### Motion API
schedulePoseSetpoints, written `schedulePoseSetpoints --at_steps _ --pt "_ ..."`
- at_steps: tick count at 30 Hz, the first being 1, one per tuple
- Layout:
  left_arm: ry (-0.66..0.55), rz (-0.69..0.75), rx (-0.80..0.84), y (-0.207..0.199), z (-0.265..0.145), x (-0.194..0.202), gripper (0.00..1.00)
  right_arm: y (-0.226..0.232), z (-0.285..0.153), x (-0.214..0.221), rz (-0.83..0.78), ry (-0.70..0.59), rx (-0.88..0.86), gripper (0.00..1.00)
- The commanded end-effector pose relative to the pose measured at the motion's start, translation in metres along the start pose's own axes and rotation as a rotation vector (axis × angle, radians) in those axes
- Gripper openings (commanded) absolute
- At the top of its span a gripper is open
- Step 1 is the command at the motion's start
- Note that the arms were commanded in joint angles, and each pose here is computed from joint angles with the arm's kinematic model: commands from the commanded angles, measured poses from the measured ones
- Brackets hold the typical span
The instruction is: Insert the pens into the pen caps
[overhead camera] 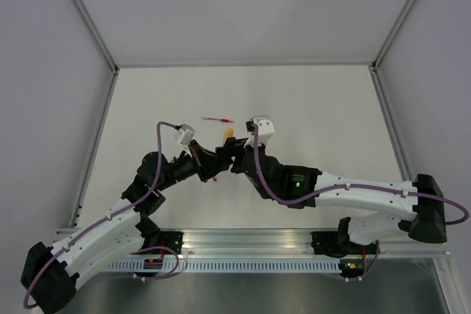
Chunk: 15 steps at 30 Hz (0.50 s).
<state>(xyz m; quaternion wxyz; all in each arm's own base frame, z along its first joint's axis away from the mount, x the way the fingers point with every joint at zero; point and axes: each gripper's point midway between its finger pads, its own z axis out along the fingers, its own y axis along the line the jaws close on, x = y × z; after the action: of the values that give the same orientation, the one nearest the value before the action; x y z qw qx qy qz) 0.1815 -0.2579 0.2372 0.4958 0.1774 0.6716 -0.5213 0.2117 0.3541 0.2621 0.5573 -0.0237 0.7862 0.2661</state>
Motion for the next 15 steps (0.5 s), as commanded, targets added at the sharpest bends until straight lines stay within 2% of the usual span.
schedulePoseSetpoints --at_steps 1,7,12,15 --pt "-0.106 0.075 0.096 -0.025 0.0 -0.032 0.02 0.001 -0.016 -0.015 0.006 -0.023 -0.06 0.79" --pt "-0.106 0.098 0.234 -0.05 -0.007 -0.03 0.02 0.007 -0.044 -0.034 -0.102 -0.037 -0.22 0.83" --pt "-0.092 0.12 0.388 -0.075 -0.014 -0.027 0.02 0.032 -0.084 -0.065 -0.133 -0.067 -0.455 0.85" --pt "-0.077 0.114 0.418 -0.079 -0.013 -0.025 0.02 0.047 -0.107 -0.081 -0.166 -0.08 -0.58 0.85"
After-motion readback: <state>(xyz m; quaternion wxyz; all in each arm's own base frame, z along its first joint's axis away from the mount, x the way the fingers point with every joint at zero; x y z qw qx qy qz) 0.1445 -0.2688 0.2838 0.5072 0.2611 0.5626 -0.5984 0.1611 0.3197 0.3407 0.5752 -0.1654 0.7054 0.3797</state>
